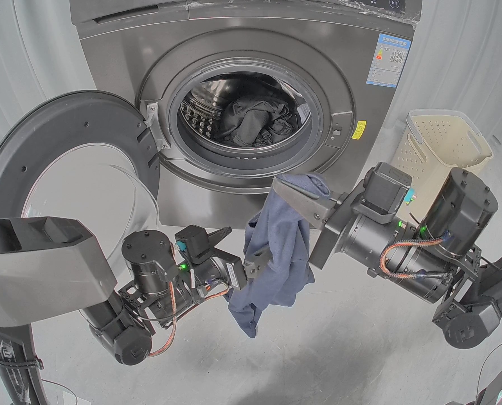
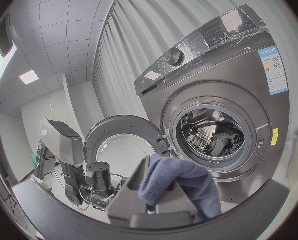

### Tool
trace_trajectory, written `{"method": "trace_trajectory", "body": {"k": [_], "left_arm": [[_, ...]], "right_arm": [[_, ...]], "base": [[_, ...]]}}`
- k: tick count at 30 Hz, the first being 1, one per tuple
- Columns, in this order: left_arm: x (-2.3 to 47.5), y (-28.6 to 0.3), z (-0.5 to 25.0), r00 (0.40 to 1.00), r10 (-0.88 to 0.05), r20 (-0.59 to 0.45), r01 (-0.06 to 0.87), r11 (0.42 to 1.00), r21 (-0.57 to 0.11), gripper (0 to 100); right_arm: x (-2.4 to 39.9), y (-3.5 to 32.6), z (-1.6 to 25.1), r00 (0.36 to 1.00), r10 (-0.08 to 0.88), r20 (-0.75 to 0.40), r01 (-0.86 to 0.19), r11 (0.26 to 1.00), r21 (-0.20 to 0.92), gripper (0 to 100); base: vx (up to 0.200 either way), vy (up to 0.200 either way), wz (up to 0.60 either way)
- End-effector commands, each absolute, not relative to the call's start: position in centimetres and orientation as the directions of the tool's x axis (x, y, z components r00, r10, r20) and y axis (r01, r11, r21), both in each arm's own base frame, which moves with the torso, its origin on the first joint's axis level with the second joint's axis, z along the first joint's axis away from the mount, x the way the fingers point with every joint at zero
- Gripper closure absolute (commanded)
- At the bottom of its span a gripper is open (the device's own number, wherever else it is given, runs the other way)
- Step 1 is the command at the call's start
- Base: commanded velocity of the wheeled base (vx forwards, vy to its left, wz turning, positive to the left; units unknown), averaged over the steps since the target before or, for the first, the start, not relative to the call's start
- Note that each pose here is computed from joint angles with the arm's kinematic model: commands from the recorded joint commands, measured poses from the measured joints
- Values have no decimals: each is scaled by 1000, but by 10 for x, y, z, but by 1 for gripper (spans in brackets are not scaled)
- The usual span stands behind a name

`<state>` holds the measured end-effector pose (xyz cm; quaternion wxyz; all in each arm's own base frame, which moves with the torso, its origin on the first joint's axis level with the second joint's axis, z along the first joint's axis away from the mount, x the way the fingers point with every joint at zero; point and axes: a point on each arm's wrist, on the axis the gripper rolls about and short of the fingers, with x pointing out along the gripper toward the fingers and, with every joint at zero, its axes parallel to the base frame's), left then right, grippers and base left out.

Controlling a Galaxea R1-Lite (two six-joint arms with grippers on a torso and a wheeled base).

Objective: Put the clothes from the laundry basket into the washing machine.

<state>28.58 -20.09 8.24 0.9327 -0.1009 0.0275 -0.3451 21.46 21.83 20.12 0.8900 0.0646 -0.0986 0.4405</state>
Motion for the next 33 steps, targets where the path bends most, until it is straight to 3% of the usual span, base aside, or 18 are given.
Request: {"method": "trace_trajectory", "body": {"k": [1, 7, 16, 33], "left_arm": [[296, -201, 74, 773, -634, 9, 622, 755, -208, 0], [299, -198, 73, 781, -625, 9, 613, 764, -202, 0], [304, -171, 104, 813, -575, 93, 581, 791, -192, 0], [298, -182, 85, 794, -608, 32, 601, 774, -199, 0]], "right_arm": [[212, 217, 201, 591, 773, 229, -798, 602, 27, 100], [212, 215, 202, 594, 770, 232, -795, 606, 27, 100], [213, 201, 196, 625, 754, 204, -773, 634, 24, 100], [216, 203, 199, 623, 752, 214, -773, 634, 23, 100]], "base": [[0, 0, 0], [0, 0, 0], [0, 0, 0], [0, 0, 0]]}}
